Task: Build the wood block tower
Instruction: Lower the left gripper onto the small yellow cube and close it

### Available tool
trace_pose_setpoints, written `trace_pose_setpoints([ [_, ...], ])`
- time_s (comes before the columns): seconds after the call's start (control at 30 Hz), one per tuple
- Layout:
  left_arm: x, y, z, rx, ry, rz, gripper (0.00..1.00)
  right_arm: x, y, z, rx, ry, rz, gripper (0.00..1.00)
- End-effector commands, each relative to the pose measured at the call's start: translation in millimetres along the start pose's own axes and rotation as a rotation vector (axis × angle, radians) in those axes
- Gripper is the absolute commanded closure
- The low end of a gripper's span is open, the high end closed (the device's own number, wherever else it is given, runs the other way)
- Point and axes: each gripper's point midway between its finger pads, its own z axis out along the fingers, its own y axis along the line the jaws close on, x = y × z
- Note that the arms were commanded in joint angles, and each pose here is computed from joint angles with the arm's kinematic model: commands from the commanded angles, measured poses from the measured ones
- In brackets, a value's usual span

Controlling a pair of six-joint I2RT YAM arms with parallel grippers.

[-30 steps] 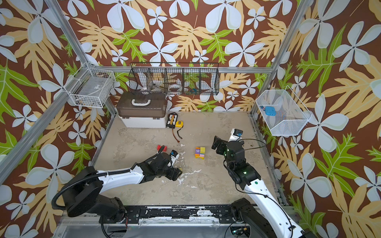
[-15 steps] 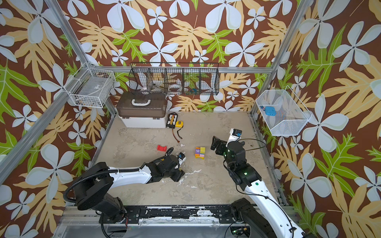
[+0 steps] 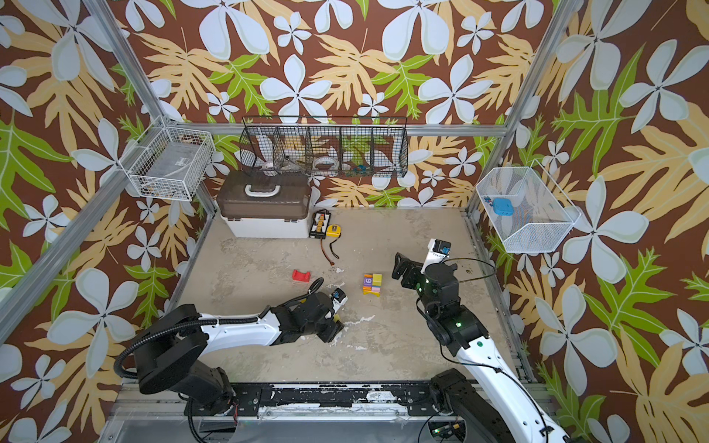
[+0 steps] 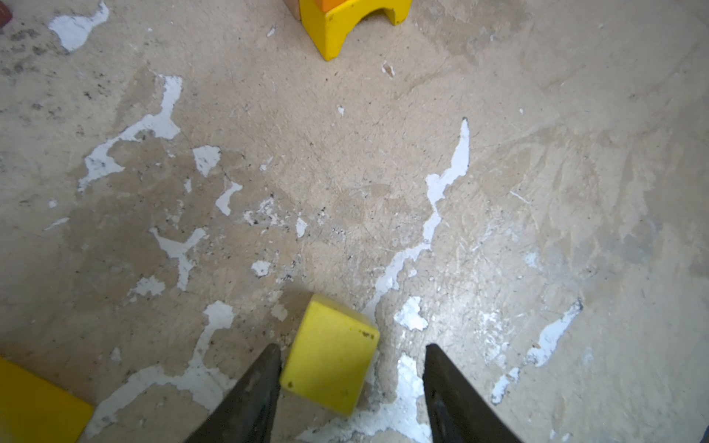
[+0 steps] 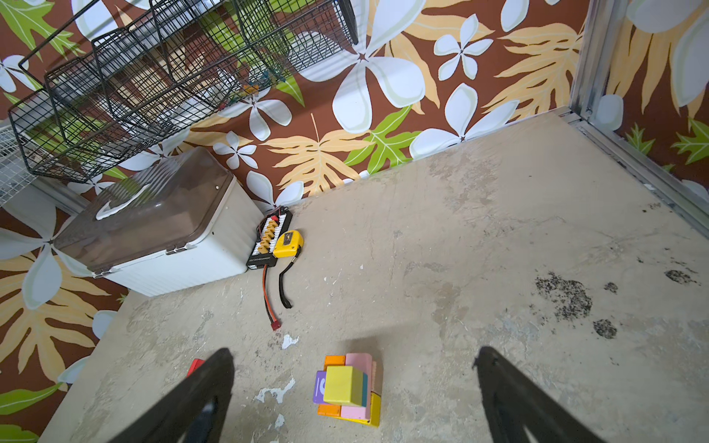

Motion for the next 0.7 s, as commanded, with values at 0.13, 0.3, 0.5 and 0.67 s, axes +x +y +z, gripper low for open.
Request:
trace_pose_setpoints([
  [0.13, -0.7, -0.1, 5.9, -0.010, 0.009, 0.001, 0.48, -6.5, -1.6, -2.5, 0.013, -0.023, -0.007, 0.02],
  [0.3, -0.5, 2.8, 10.1, -0.031, 0.019, 0.000, 0.50, -5.9, 0.3, -1.7, 0.005, -0.015, -0.006, 0.02],
  [0.5, -0.3, 3.2, 14.2, -0.040, 0.037, 0.002, 0.59, -8.1, -2.0, -3.4, 0.017, -0.028, -0.006, 0.01],
  [0.67, -0.1, 3.6, 15.6, -0.044, 0.042, 0.003, 0.73, -7.6, -1.3, -3.4, 0.013, -0.024, -0.008, 0.02],
])
